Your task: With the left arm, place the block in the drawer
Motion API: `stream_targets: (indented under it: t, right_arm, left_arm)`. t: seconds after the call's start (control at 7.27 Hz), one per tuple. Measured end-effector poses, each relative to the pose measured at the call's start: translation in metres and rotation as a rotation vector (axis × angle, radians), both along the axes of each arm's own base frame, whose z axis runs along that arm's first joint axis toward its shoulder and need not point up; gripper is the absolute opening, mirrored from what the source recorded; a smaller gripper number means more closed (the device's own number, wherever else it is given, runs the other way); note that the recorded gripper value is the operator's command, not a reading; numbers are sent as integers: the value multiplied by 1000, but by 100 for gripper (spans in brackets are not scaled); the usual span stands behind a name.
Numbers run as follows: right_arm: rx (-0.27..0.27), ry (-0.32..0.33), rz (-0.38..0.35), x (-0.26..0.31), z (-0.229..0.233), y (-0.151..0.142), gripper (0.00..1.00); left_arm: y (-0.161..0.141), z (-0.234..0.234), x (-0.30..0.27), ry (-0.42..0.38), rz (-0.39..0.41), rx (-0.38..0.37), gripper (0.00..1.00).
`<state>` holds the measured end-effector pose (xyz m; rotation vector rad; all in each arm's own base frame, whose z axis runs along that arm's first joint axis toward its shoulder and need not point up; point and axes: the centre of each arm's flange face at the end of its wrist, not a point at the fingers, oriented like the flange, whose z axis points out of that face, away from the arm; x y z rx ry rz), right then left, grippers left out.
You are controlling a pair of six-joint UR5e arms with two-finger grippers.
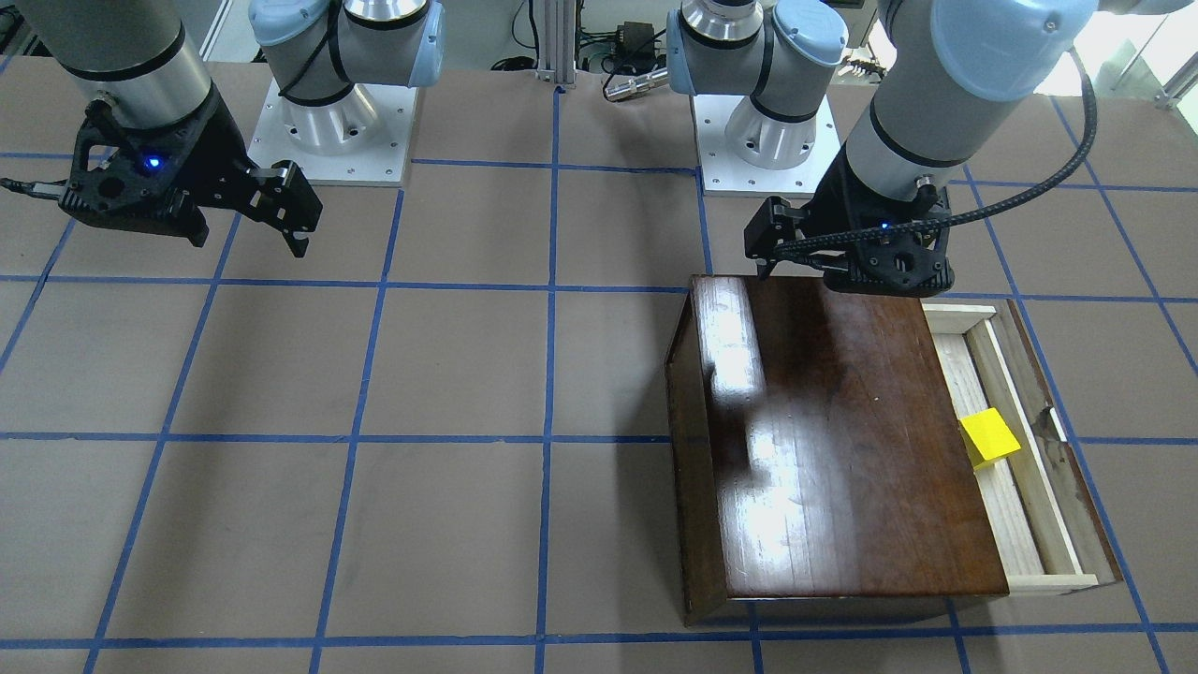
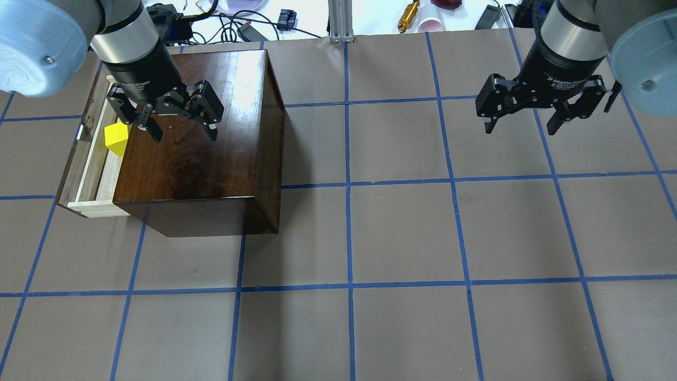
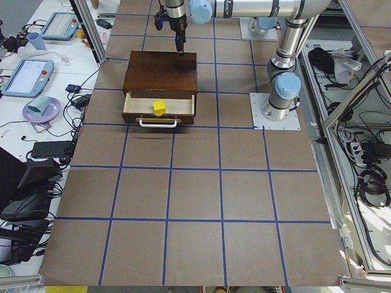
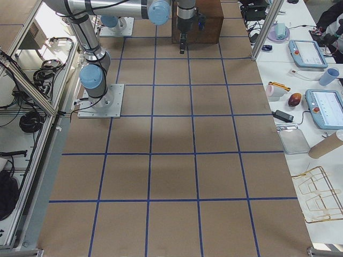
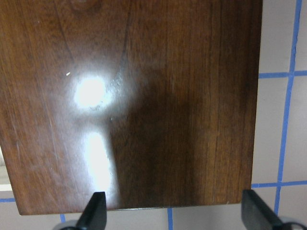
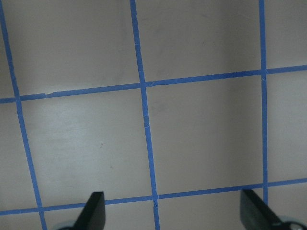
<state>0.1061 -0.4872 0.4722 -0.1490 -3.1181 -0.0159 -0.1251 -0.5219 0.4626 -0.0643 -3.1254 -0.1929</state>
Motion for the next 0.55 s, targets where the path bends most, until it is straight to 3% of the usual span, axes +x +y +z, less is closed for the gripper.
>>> stream_targets:
  t: [0.55]
  right_arm:
    - [0, 0, 0, 0, 0, 0, 100]
  left_arm:
    - [1, -1, 1, 1, 3, 6, 100]
